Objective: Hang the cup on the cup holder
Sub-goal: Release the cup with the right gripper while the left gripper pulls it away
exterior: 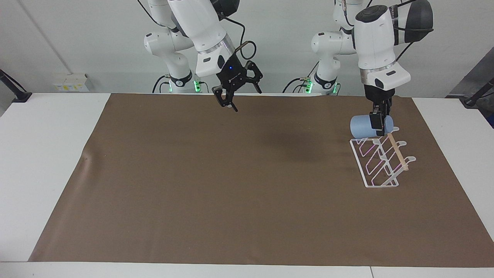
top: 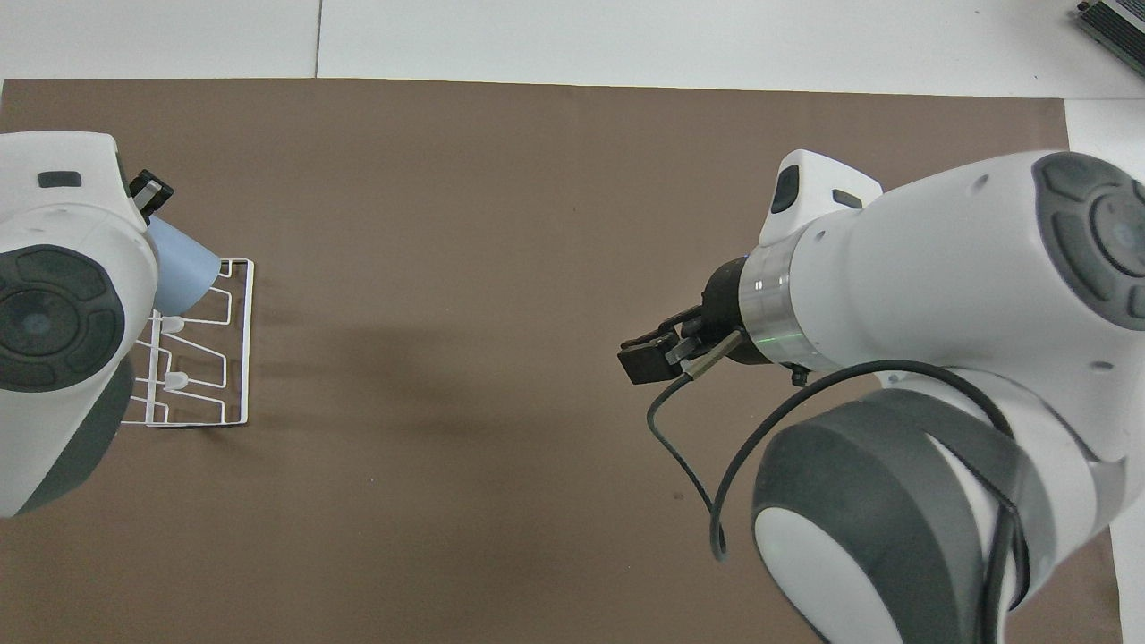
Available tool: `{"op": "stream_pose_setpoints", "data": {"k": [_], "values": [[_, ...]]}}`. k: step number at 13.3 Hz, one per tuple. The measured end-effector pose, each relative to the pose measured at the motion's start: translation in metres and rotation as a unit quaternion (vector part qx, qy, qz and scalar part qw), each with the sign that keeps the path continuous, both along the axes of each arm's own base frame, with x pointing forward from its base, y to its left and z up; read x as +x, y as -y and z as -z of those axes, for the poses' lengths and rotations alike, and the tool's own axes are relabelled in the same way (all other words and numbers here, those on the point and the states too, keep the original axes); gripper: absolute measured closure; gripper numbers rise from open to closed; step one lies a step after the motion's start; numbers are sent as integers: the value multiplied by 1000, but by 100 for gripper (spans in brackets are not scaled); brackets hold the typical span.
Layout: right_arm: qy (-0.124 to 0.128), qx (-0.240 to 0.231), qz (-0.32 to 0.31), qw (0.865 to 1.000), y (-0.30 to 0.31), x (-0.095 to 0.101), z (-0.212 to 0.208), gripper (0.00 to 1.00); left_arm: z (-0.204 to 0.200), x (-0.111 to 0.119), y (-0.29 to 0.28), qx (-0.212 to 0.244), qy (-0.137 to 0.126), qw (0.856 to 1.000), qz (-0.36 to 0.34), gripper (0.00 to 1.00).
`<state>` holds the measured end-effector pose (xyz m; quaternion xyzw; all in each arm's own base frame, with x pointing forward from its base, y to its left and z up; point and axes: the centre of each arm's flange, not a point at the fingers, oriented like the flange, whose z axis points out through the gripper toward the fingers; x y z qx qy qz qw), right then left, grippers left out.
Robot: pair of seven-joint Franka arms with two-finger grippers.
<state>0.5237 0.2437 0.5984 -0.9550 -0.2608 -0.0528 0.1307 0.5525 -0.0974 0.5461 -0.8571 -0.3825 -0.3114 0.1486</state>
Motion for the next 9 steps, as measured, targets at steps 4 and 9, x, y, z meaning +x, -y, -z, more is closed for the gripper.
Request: {"op": "stream_pose_setpoints", "data": {"k": [4,9], "values": [[-30,-61,33,997,30,0,-1,0,47,23,-5,59,33,998,-13,30],[-38,-117,101,987,66,6,-8,0,60,26,-6,81,55,995,-19,30]]}}
